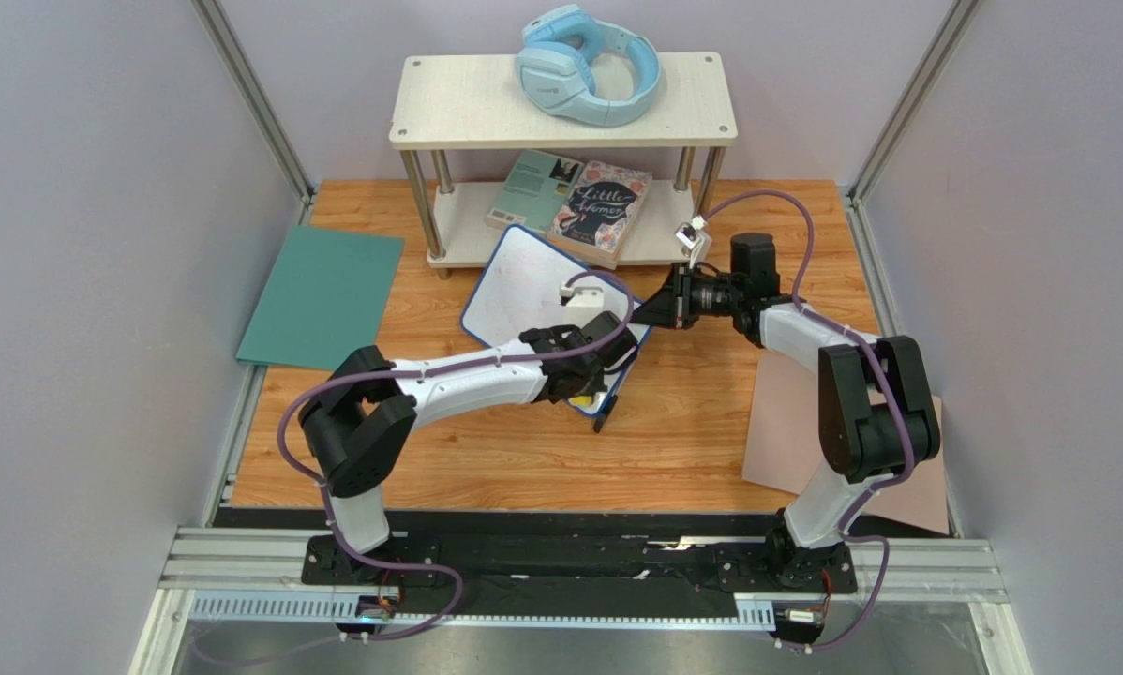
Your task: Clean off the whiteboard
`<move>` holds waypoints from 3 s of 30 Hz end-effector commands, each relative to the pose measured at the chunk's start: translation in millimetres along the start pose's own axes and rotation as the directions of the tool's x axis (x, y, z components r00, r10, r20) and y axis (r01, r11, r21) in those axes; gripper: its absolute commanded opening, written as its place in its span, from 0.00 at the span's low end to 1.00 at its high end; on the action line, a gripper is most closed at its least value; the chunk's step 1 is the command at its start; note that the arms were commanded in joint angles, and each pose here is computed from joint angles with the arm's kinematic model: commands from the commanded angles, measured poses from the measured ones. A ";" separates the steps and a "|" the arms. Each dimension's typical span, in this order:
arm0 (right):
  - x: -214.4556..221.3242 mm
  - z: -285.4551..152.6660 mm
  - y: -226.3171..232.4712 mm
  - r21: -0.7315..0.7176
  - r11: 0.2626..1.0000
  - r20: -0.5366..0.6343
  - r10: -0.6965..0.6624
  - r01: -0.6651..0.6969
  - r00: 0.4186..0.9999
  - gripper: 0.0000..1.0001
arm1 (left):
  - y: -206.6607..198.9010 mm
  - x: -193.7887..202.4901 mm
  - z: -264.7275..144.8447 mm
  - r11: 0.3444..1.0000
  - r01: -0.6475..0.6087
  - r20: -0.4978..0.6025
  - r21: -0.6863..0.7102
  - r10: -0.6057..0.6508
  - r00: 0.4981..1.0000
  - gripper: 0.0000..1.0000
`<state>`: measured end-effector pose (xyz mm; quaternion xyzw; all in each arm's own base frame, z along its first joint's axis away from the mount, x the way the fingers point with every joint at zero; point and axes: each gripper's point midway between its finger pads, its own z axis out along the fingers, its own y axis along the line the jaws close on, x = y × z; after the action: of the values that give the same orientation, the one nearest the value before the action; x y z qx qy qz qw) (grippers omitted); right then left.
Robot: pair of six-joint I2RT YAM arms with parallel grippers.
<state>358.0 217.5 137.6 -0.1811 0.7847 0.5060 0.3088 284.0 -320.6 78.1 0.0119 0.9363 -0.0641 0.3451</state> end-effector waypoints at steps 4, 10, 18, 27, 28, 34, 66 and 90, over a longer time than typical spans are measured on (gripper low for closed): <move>12.2 5.0 -31.0 0.138 0.989 -0.024 -0.052 0.055 0.998 0.00 | -6.7 73.3 -1.9 0.997 -0.056 -0.227 0.053 0.066 0.972 0.00; 13.1 5.4 -30.8 0.137 0.989 -0.026 -0.053 0.056 0.998 0.00 | 25.8 78.7 -12.2 0.998 0.046 -0.218 -0.043 -0.054 0.974 0.00; 13.5 7.1 -29.6 0.133 0.990 -0.029 -0.053 0.056 0.998 0.00 | 27.8 20.6 -11.0 0.998 0.055 -0.095 -0.037 -0.058 0.994 0.00; 15.2 7.1 -31.0 0.137 0.989 -0.035 -0.049 0.053 0.998 0.00 | -11.5 -18.1 5.0 1.000 0.017 -0.058 0.021 -0.016 0.998 0.00; 14.3 7.3 -30.4 0.137 0.989 -0.034 -0.053 0.057 0.998 0.00 | -11.2 -22.5 6.7 0.999 0.027 -0.053 0.018 -0.026 0.998 0.00; 14.1 7.0 -30.5 0.136 0.989 -0.033 -0.050 0.054 0.998 0.00 | -0.6 -7.9 28.1 0.997 0.078 -0.119 -0.004 -0.077 0.990 0.00; 14.2 8.0 -29.2 0.131 0.990 -0.035 -0.050 0.055 0.998 0.00 | -40.4 -43.7 10.9 0.999 0.007 -0.044 0.037 -0.005 0.999 0.00; 15.1 9.8 -28.6 0.132 0.990 -0.038 -0.053 0.057 0.998 0.00 | -47.3 -97.1 14.0 0.994 -0.037 0.037 0.103 0.033 0.999 0.00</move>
<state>361.6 217.5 134.2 -0.1754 0.7898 0.4997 0.3094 335.5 -362.0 132.8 0.0425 0.9417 -0.1041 0.3170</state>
